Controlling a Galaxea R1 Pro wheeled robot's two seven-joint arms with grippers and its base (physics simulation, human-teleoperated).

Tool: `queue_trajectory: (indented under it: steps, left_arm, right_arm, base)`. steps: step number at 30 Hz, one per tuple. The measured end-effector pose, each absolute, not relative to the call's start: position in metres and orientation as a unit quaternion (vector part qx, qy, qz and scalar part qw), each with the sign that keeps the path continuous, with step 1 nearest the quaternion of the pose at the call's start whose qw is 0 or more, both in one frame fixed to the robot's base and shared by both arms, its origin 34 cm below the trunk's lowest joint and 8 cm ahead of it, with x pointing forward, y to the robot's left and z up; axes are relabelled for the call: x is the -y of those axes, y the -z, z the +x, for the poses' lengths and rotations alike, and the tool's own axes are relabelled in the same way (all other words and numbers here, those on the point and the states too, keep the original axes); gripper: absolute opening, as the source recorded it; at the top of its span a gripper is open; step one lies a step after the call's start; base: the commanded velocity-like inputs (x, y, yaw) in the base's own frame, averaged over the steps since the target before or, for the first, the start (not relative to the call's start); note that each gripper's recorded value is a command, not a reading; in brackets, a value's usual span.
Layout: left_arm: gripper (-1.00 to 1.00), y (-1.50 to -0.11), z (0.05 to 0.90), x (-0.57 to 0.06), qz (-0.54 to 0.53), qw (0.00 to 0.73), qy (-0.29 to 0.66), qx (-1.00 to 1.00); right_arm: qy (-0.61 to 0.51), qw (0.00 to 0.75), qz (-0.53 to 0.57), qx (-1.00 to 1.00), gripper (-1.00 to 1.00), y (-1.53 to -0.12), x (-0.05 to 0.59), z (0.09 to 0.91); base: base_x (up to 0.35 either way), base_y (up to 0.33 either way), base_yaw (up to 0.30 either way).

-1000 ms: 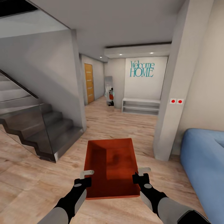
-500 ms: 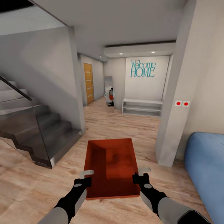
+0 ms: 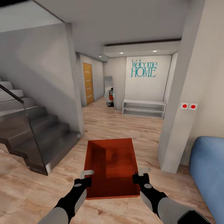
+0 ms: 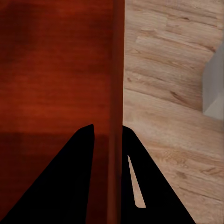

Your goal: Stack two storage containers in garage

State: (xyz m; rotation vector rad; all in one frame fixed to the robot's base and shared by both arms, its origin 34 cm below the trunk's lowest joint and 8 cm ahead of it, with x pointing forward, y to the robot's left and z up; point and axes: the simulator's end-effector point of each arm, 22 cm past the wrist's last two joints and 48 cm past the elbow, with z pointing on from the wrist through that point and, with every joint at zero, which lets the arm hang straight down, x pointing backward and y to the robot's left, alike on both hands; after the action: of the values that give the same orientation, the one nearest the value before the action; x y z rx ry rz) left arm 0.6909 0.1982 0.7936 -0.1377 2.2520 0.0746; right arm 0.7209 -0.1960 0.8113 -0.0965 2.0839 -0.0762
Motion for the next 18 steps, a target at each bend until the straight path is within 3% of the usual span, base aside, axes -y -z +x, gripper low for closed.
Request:
queue_trajectory:
  steps: [18]
  left_arm:
    - [-1.00, -0.7932, 0.6906, -0.1982, -0.055, 0.427, -0.030, -0.902]
  right_arm:
    - [0.032, 0.502, -0.040, -0.863, -1.00, -0.8111, 0.1960, 0.7207]
  base:
    - [0.323, 0.000, 0.000]
